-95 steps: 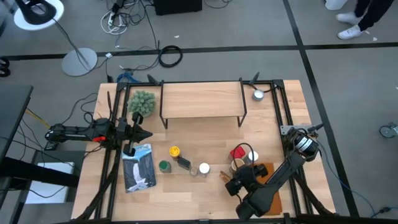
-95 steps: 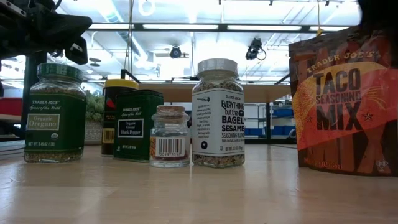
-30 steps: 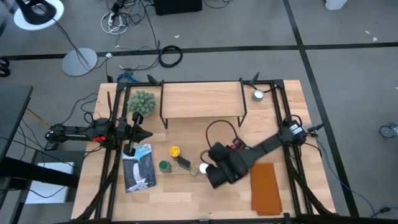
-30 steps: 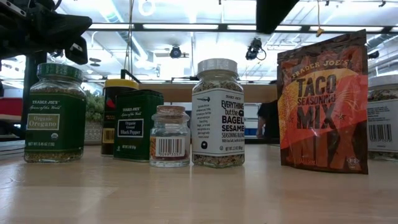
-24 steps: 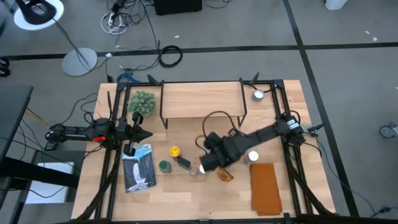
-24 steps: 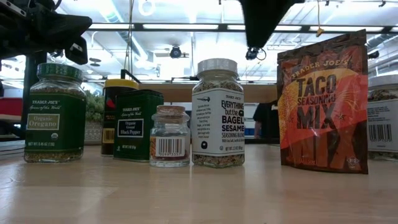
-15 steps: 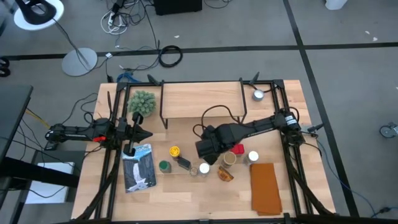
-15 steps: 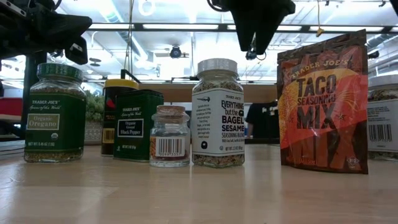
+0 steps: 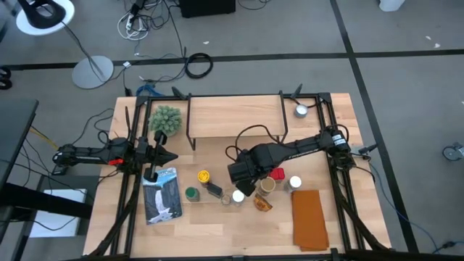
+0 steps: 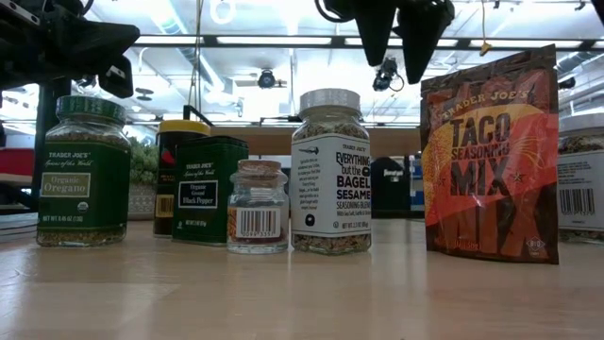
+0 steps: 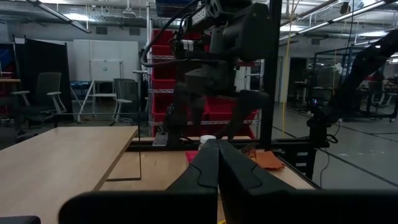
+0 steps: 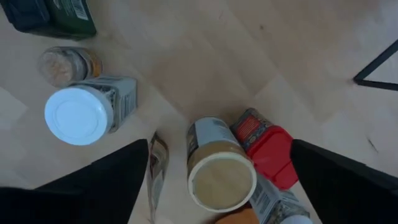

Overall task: Shelf spices
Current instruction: Put the golden seasoning bottle on the shelf

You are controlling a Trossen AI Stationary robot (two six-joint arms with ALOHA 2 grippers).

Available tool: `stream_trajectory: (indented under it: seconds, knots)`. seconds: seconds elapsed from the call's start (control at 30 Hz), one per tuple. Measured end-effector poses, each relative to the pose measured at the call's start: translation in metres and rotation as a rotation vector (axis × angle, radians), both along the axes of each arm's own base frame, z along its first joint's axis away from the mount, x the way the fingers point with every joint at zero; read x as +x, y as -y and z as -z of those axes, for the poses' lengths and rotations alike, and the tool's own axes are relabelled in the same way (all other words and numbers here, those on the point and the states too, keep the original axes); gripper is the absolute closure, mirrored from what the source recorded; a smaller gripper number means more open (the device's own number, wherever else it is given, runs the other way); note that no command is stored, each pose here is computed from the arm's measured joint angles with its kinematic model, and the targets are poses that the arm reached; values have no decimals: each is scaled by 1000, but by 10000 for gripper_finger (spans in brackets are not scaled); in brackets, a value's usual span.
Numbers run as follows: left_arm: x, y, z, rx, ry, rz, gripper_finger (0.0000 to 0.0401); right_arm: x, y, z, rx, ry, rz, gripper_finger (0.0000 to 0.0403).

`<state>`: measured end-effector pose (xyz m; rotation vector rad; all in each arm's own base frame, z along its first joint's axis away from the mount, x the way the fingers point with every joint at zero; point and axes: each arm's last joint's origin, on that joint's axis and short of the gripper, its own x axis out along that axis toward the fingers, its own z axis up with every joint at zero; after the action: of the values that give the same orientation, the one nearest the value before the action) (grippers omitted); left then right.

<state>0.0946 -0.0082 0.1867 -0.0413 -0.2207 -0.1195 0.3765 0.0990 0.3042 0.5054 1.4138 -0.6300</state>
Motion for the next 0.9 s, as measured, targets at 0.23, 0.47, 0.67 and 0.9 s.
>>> stream_trajectory:
  seconds: [0.23,0.47,0.67,0.9]
  knots:
    - [0,0,0,0,0,0,395,-9,-19,17,-51,-48,11,31]
    - [0,0,0,0,0,0,395,-16,-26,38,-107,-118,14,58]
    - [0,0,0,0,0,0,395,-23,-26,56,-67,-212,37,61]
    - [0,0,0,0,0,0,395,-29,-37,68,-38,-245,68,61]
